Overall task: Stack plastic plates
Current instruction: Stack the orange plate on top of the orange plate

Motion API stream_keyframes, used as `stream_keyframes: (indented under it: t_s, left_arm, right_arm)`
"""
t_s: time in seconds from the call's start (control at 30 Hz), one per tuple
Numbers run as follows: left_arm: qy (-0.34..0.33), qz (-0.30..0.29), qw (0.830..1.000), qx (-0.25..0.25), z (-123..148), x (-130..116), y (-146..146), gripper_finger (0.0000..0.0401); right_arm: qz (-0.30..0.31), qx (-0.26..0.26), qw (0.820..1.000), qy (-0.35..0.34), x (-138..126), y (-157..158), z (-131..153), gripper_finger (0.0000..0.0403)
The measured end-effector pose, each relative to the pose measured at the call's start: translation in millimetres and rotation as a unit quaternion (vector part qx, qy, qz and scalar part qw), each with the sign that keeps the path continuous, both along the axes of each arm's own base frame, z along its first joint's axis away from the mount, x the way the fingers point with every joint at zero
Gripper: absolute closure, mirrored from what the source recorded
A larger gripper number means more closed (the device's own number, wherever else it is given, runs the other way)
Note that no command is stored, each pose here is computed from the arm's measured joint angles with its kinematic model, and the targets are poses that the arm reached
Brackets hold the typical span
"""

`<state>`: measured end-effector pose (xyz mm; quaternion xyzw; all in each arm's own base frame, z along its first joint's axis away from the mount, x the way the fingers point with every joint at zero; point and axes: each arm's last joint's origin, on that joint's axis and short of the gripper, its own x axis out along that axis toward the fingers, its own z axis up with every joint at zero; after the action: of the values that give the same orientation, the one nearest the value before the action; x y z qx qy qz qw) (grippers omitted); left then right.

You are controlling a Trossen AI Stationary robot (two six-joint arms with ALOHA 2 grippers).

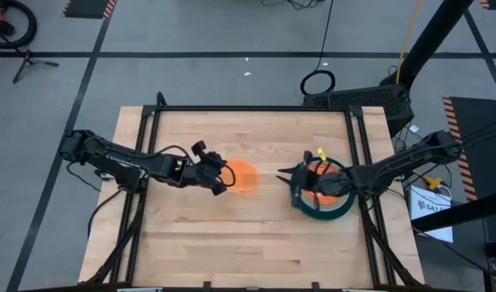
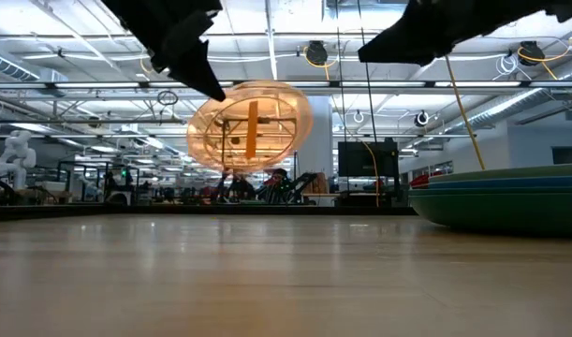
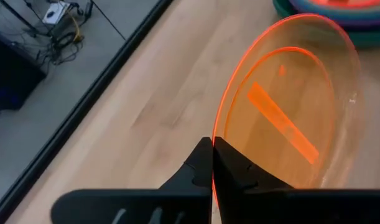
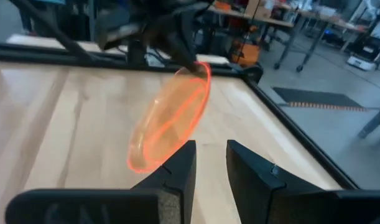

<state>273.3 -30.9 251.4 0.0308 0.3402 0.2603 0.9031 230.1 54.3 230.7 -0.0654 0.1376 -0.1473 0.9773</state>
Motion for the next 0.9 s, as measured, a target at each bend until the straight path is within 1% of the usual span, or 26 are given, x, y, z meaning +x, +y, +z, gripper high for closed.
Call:
stream_keyframes:
  t_s: [0.2, 0.33, 0.4, 0.57, 0.73, 0.8, 0.9]
  left_arm:
    - [-0.019, 0.006, 1.0, 0.001, 2.4, 2.2, 0.0, 0.04]
    - [-0.028, 0.012, 1.0, -0.001, 3.0, 2.4, -1.1, 0.04]
    - [-0.031, 0.016, 0.999, 0.006, 3.5, 2.3, -2.6, 0.04]
    - [-0.035, 0.022, 0.999, 0.018, 4.0, 1.7, -5.1, 0.04]
    - [-0.036, 0.029, 0.999, 0.025, 4.3, 1.5, -4.5, 0.04]
    - [-0.036, 0.031, 0.999, 0.027, 4.2, 1.5, -4.5, 0.04]
    - [-0.036, 0.031, 0.998, 0.027, 4.3, 1.4, -4.4, 0.04]
  right_arm:
    - [-0.009, -0.005, 0.999, 0.037, 22.6, 6.7, -0.1, 0.0321]
    - [-0.061, -0.015, 0.997, 0.033, 35.6, 8.3, 1.4, 0.032]
    - [-0.071, -0.022, 0.997, 0.037, 42.4, 10.1, 0.2, 0.0315]
    - [-0.075, -0.017, 0.996, 0.038, 61.4, 15.7, 0.7, 0.028]
    - [-0.11, -0.024, 0.993, 0.028, 79.3, 19.1, 6.0, 0.0236]
    - [-0.114, -0.019, 0.993, 0.024, 86.2, 19.2, 7.2, 0.0226]
    - [-0.129, -0.01, 0.991, 0.027, 90.7, 17.1, 6.6, 0.0224]
